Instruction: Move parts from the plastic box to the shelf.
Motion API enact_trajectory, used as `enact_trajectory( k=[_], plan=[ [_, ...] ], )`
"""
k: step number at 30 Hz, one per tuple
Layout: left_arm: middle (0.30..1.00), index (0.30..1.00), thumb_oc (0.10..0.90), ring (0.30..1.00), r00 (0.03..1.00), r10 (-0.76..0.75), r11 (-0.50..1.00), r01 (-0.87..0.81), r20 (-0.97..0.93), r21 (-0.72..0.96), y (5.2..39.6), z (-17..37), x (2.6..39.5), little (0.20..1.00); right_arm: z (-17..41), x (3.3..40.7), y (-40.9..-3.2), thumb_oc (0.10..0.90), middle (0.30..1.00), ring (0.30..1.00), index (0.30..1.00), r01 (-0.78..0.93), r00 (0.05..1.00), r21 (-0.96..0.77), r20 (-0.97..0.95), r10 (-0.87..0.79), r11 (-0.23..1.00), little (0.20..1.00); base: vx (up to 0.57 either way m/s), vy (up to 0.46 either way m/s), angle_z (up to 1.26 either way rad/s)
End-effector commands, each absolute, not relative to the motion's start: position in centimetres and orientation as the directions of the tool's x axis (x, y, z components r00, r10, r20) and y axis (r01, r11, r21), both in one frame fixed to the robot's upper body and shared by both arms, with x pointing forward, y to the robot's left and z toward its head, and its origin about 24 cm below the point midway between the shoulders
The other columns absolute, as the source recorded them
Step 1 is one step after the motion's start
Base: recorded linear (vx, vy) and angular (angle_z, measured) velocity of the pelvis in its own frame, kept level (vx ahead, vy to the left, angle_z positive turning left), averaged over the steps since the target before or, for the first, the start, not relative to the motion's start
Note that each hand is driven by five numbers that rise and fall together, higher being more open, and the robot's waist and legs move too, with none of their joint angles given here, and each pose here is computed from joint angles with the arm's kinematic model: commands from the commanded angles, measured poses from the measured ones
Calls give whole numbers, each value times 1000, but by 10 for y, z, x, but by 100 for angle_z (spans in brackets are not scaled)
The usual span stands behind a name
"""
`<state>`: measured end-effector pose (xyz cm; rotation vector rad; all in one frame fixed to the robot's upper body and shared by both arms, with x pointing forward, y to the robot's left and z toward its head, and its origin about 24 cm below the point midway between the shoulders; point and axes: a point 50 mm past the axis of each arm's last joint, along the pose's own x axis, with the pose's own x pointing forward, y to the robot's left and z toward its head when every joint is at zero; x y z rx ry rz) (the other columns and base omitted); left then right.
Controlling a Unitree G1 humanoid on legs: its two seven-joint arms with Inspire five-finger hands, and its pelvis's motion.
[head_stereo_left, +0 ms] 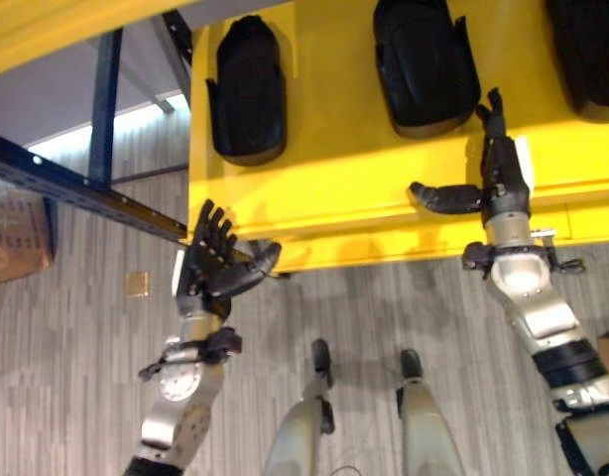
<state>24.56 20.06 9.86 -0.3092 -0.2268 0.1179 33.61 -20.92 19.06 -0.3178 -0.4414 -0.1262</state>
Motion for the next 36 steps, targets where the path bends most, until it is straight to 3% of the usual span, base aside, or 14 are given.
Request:
enact_trajectory(
  k=[1, 22, 36],
  plan=[
    [1000, 1000, 900, 1000, 865, 207, 954, -75, 457, -290, 218, 147, 244, 1000, 247, 339, -176, 900, 1000, 1000, 1000, 115, 779, -247, 624, 67, 962, 1000, 0, 0, 0],
    [1000, 1000, 900, 1000, 868, 207, 955, -78, 452, -287, 218, 145, 245, 1000, 253, 336, -187, 900, 1000, 1000, 1000, 166, 762, -237, 647, 28, 957, 1000, -1, 1, 0],
    [1000, 1000, 900, 1000, 874, 173, 960, -46, 454, -277, 214, 147, 245, 1000, 244, 309, -199, 900, 1000, 1000, 1000, 204, 705, -144, 708, -44, 968, 1000, 1, -7, 3]
  ],
)
